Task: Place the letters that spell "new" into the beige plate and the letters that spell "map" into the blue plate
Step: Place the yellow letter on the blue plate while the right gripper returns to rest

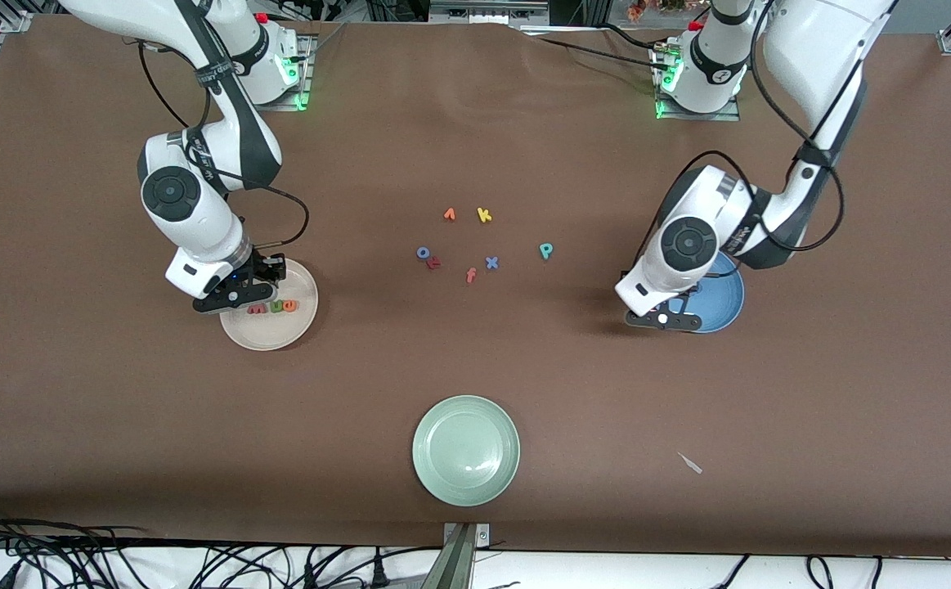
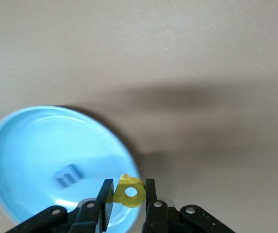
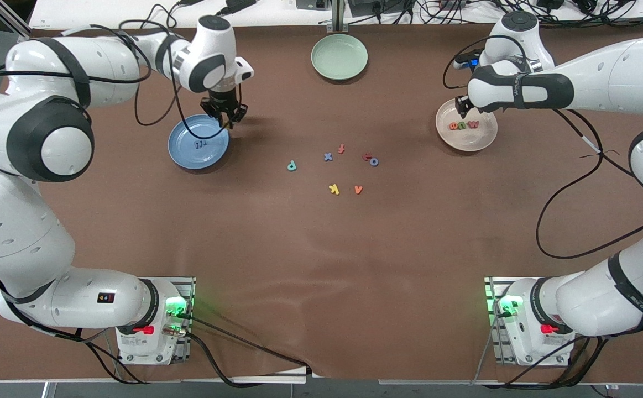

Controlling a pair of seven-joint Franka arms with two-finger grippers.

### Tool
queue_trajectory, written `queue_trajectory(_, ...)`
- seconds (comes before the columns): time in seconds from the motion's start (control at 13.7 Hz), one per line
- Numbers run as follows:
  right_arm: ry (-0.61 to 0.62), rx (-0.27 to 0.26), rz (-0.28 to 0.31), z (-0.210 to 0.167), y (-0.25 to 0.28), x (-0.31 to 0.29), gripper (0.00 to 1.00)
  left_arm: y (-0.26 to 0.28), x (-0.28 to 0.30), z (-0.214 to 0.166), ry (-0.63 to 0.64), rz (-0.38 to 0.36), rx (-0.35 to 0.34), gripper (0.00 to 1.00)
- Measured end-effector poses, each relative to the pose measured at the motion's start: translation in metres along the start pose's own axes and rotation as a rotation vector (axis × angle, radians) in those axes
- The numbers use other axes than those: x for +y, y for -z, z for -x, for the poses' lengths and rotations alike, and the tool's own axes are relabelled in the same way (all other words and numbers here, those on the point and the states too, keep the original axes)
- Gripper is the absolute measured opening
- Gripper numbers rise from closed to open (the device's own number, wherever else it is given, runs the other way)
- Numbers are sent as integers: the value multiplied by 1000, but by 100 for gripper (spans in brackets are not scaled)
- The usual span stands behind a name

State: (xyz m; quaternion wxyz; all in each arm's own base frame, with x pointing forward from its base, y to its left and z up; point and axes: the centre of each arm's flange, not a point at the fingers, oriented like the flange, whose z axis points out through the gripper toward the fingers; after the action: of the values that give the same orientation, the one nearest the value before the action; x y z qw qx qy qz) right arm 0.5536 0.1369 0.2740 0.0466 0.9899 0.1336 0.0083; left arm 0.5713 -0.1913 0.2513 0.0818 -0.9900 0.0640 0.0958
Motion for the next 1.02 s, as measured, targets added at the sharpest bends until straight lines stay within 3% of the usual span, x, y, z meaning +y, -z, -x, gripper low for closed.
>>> queue_trajectory(0.29,11,2,-5,-12,19,-10,70,5,-56,-5,-71,21,-31,30)
queue_trajectory(0.51,17,-55,-4,-32,72,-20,71,-7,-96,-4,-112,36,-66,30)
queue_trajectory(0.8,4,-132,0,-41,195,-16,72,-46,-102,8,-128,53,-141,30)
queue_trajectory(0.95,0,-122,0,-30,264,5,75,-55,-98,8,-135,60,-148,30)
queue_trajectory(1.02,1,-106,-6,-22,293,20,80,-58,-97,8,-134,65,-149,35)
